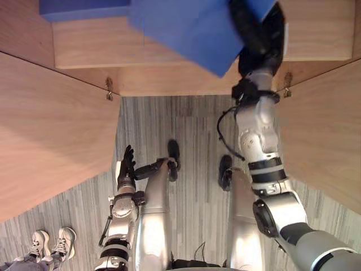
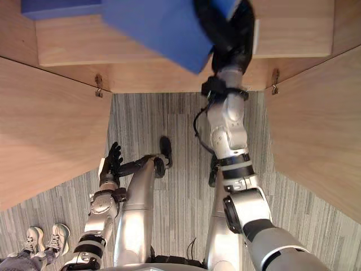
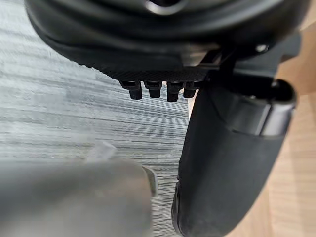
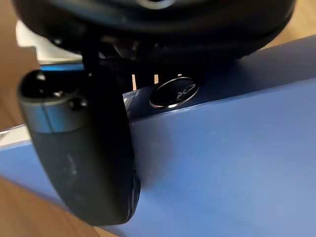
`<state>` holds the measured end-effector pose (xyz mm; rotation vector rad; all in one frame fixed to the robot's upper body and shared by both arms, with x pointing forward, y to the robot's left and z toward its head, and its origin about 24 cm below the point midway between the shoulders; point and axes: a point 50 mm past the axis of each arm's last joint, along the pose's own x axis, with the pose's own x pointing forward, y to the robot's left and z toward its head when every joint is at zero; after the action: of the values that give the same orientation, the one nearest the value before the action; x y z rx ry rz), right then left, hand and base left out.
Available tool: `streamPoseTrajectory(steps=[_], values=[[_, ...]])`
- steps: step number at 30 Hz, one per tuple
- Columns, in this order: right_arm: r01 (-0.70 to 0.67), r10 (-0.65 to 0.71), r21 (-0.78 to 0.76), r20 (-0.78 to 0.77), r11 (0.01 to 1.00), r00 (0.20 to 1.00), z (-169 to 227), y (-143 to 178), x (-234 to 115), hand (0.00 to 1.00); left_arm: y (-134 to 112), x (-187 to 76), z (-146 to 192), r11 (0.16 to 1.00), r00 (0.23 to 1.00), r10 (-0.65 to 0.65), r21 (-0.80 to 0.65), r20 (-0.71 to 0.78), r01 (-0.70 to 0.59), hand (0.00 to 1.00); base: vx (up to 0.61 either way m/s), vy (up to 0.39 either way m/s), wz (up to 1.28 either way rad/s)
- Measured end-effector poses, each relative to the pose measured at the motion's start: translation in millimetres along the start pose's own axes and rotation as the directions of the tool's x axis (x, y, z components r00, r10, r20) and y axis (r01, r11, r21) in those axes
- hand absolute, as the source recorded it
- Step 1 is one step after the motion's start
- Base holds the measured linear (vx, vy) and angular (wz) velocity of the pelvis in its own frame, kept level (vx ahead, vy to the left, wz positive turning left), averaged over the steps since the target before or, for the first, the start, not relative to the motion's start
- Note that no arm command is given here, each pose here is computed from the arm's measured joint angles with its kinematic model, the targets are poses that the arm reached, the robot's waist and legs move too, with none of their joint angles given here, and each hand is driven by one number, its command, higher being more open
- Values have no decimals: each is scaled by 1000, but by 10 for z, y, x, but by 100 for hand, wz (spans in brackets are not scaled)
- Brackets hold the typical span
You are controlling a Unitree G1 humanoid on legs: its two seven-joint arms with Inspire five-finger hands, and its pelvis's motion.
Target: Walk over to the cabinet, pick up the folder, carry it to the office cabinet, place the folder inside the office cabinet, then close the office cabinet door
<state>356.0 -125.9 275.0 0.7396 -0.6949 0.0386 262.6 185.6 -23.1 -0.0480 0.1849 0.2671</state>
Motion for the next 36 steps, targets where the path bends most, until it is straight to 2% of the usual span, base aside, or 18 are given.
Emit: streamPoseTrajectory(steps=[3, 4, 7, 10, 15, 22, 26, 29, 33, 34, 36], values=[[119, -120, 154, -1, 981, 993, 50, -38, 161, 0, -57, -6, 24, 1000, 1000, -9, -22, 11, 9, 100, 31, -50, 2], [143, -144, 188, -8, 972, 990, 53, -40, 190, 100, -59, -6, 25, 1000, 1000, -7, -30, 10, 7, 100, 32, -49, 3], [268, -268, 310, -46, 912, 962, 85, -128, 313, 100, -92, 20, 59, 998, 1000, 6, -58, 15, -5, 100, 36, -44, 5], [304, -316, 416, -41, 857, 948, 179, -87, 418, 100, -121, 33, 80, 998, 1000, 10, -59, 20, -9, 100, 26, -41, 13], [294, -293, 409, -66, 864, 954, 217, 33, 565, 100, -154, 36, 90, 998, 1000, 0, -65, 22, 1, 100, 12, -48, 14], [234, -207, 276, -125, 932, 970, 74, 170, 594, 100, -143, 45, 74, 997, 1000, 9, -75, 11, -8, 100, 2, -11, 1], [148, -123, 181, -144, 972, 982, -6, 270, 572, 100, -96, 48, 31, 997, 1000, 26, -77, -10, -27, 100, 0, 0, 0], [38, -32, 31, -174, 999, 984, -98, 335, 537, 100, -61, 53, 14, 997, 999, 35, -71, -18, -36, 100, -1, -8, -1], [-179, 133, -204, -219, 962, 967, -189, 318, 424, 100, -13, 58, -15, 998, 999, 31, -51, -29, -33, 100, 0, 0, 0], [-249, 179, -303, -241, 920, 954, -209, 213, 358, 100, -8, 56, -34, 999, 999, 23, -44, -36, -24, 100, 0, 0, 0], [-306, 207, -400, -273, 864, 940, -224, 99, 316, 100, -2, 53, -50, 999, 999, 17, -39, -42, -19, 100, 0, 0, 0]])
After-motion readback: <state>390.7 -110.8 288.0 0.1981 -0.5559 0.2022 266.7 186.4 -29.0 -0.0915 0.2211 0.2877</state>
